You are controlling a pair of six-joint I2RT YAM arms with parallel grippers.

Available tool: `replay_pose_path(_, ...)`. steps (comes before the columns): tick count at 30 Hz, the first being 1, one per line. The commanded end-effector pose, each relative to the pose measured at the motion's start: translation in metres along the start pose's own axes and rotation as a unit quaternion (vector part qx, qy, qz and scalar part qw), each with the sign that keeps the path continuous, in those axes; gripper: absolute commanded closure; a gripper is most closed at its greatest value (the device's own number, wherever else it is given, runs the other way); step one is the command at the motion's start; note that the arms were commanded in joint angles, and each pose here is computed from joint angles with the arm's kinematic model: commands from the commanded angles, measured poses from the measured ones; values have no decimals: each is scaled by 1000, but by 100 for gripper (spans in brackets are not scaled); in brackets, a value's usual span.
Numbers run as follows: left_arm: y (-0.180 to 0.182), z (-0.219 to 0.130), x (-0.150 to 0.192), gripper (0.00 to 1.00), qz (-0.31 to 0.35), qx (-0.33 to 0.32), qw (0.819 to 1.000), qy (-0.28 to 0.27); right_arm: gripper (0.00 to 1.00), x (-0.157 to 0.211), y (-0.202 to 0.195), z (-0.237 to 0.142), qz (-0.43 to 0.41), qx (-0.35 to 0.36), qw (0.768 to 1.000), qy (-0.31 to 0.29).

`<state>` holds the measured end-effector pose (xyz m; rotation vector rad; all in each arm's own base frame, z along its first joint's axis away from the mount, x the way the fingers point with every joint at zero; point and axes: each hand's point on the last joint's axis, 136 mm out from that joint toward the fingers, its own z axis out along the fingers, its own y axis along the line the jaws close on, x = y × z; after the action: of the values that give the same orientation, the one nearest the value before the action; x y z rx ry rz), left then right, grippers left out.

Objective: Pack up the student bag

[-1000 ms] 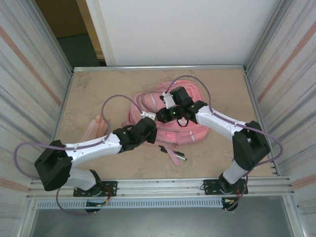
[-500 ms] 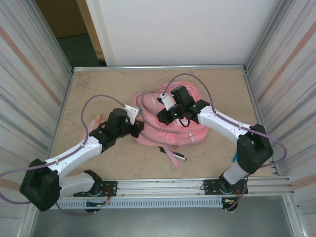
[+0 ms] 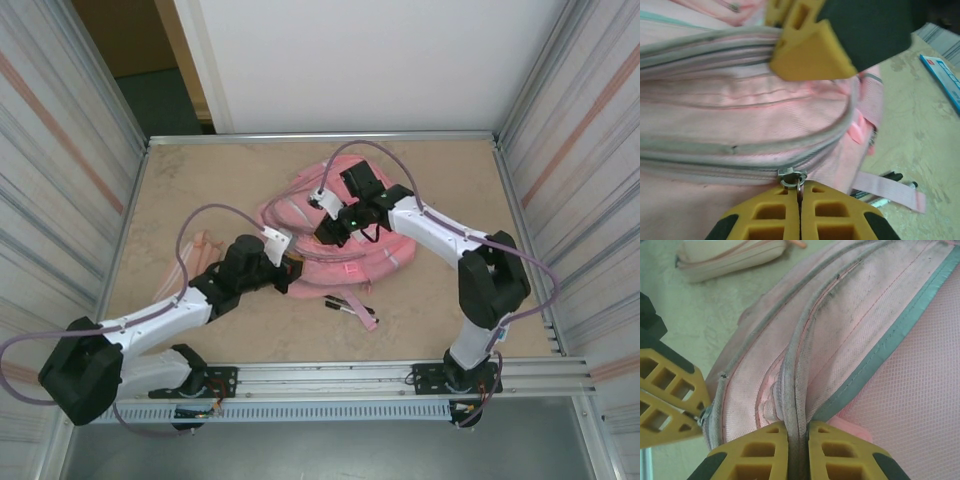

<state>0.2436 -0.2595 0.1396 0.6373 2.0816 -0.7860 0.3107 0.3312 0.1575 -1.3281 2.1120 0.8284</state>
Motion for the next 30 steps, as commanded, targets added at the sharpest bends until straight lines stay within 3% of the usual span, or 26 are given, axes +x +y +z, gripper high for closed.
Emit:
replay_pose_path(1, -30, 5, 4, 100, -6, 59, 998, -3, 100, -67, 0, 4, -184, 15, 978, -100)
replay_pose_path(9, -23, 11, -13, 100, -43, 36, 998, -13, 95, -50, -40, 7, -185, 132, 972, -61)
replay_pose_path(12, -21, 18, -18, 100, -54, 31, 998, -18, 77, -35, -58, -8, -136, 193, 971, -46)
replay_pose_path(16, -27, 32, -21, 100, -61, 52, 997, -6, 60, -16, -52, -36, -41, 219, 973, -66)
replay_pose_path(18, -27, 37, -21, 100, -64, 51, 997, -1, 38, 5, -61, -56, 62, 264, 960, -72)
replay_pose_path(19, -27, 39, -22, 100, -65, 52, 997, -1, 12, 18, -65, -65, 121, 278, 950, -72)
replay_pose_path(20, -27, 42, -22, 100, -66, 54, 996, 0, 0, 31, -66, -72, 194, 270, 940, -77)
replay_pose_path(23, -33, 47, -26, 100, -62, 70, 996, 4, 0, 64, -70, -95, 394, 217, 887, -108)
replay_pose_path(25, -36, 50, -28, 100, -62, 80, 995, 7, 0, 86, -70, -111, 532, 191, 817, -112)
replay_pose_path(26, -39, 51, -30, 100, -61, 86, 994, 6, 0, 91, -66, -115, 605, 153, 772, -122)
replay_pose_path(28, -45, 54, -32, 100, -55, 102, 993, 5, 0, 82, -59, -111, 681, 45, 713, -160)
replay_pose_path(30, -49, 59, -35, 100, -54, 113, 992, 6, 7, 74, -55, -103, 738, -1, 653, -173)
